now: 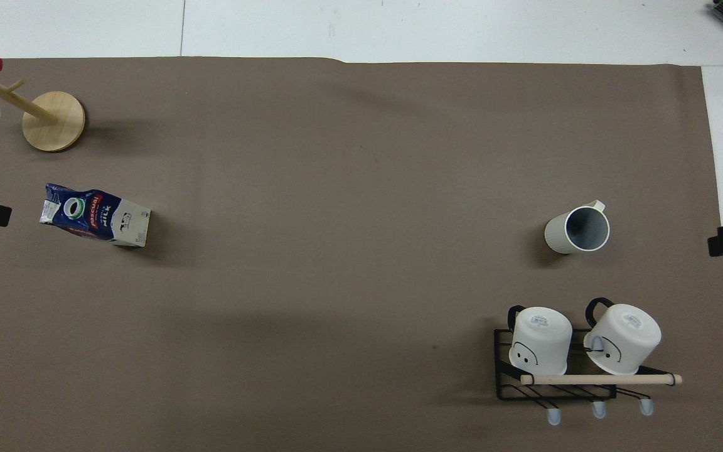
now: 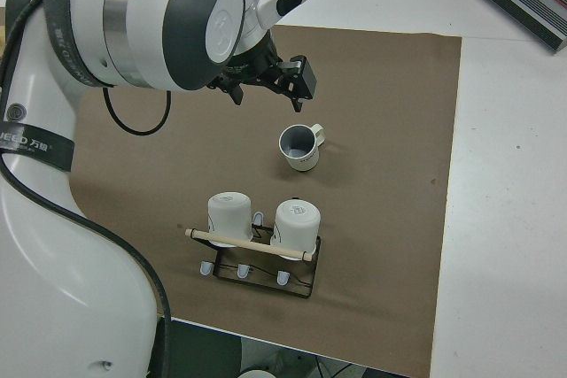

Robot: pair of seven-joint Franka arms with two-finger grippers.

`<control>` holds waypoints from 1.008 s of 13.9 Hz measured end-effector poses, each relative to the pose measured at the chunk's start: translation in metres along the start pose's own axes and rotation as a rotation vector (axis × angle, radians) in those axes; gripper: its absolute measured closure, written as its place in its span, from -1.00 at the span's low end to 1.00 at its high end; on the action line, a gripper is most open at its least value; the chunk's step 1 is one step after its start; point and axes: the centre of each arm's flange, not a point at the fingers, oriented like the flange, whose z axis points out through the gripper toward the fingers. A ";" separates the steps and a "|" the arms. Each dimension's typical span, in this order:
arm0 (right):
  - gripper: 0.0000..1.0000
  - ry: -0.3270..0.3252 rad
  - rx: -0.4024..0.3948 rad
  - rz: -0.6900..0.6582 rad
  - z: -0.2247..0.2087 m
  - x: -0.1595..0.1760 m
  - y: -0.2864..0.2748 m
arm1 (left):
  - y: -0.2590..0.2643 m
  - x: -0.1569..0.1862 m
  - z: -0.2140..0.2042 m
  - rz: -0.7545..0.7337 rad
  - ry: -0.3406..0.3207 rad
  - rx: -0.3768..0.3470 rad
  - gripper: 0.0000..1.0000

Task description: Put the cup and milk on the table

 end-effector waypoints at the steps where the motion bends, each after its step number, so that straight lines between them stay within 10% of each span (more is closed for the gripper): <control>1: -1.00 0.011 0.000 -0.005 0.003 0.003 -0.003 | 0.000 0.000 0.000 0.000 0.000 0.000 -1.00; 14: -1.00 -0.006 0.018 -0.087 0.204 0.058 -0.058 | 0.000 0.000 0.000 0.001 0.000 0.000 -1.00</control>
